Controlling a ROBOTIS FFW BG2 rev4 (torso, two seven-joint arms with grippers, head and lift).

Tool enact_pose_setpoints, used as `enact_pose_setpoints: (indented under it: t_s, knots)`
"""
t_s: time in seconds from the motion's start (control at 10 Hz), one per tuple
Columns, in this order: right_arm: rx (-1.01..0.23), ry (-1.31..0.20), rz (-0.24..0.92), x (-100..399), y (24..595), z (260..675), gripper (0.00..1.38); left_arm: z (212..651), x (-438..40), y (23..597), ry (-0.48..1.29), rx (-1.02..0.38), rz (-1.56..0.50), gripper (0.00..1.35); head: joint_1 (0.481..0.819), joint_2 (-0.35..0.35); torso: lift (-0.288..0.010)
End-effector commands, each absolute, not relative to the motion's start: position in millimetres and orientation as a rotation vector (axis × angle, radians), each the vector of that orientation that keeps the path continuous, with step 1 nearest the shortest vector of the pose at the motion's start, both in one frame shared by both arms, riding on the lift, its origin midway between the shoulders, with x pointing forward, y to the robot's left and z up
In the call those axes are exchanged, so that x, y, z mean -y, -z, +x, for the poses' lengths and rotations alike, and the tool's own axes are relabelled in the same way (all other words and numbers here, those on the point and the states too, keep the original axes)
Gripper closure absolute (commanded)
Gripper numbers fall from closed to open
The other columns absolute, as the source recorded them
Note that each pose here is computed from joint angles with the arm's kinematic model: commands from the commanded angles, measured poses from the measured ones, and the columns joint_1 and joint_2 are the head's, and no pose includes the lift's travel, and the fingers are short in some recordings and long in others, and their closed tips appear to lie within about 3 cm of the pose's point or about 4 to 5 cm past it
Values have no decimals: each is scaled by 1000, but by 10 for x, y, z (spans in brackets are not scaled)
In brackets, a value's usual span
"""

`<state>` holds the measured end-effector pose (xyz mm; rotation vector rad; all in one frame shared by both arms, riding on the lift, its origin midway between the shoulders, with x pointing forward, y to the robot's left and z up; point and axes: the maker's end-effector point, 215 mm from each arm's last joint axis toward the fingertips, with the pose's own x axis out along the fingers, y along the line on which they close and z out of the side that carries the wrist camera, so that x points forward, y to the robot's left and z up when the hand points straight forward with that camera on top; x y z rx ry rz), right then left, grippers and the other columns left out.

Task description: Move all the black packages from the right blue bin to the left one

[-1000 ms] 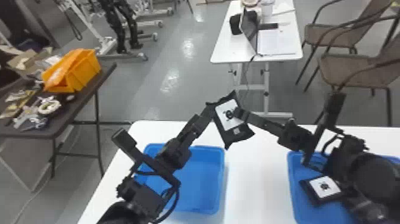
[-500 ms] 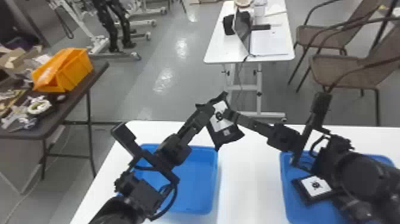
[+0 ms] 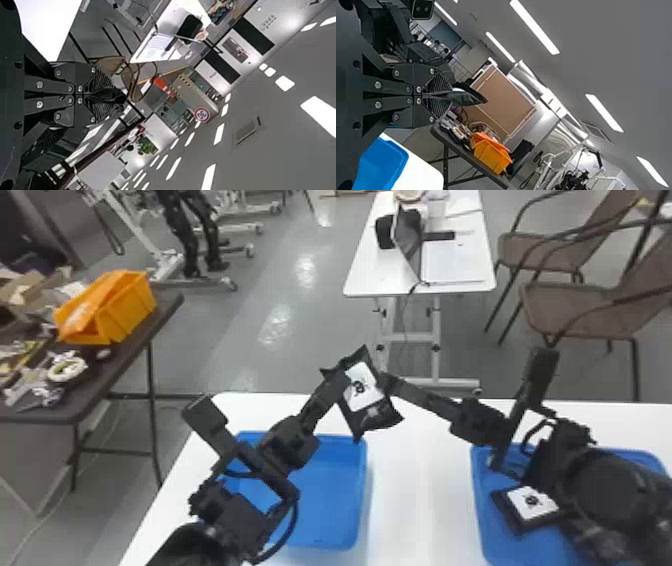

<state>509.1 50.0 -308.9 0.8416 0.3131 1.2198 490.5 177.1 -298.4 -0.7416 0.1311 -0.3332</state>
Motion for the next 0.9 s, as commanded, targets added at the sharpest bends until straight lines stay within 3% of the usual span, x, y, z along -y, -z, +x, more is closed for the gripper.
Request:
enact_pose_setpoints:
  t_s: [0.0,0.2,0.3,0.5,0.8]
  knots:
    - [-314,-1217,835,-499,3105,5092,1176,4902,-1803,2972,319,-116,-751,1219,695,246,-40]
    - [-300,-1147,775,-359,3170,5183,55,4922,-1940,2987,286,-107,-718,1219,695,250,-40]
    - [-281,-1018,626,-70,3251,5345,-2,4909,-2123,3070,233,-108,-677,1220,695,251,-40]
    - [-223,-718,344,652,3375,5486,62,4768,-2594,3454,54,-149,-482,1219,695,224,-40]
    - [-184,-507,190,1120,3617,5276,78,4514,-3039,3881,-104,-220,-91,1219,695,204,-40]
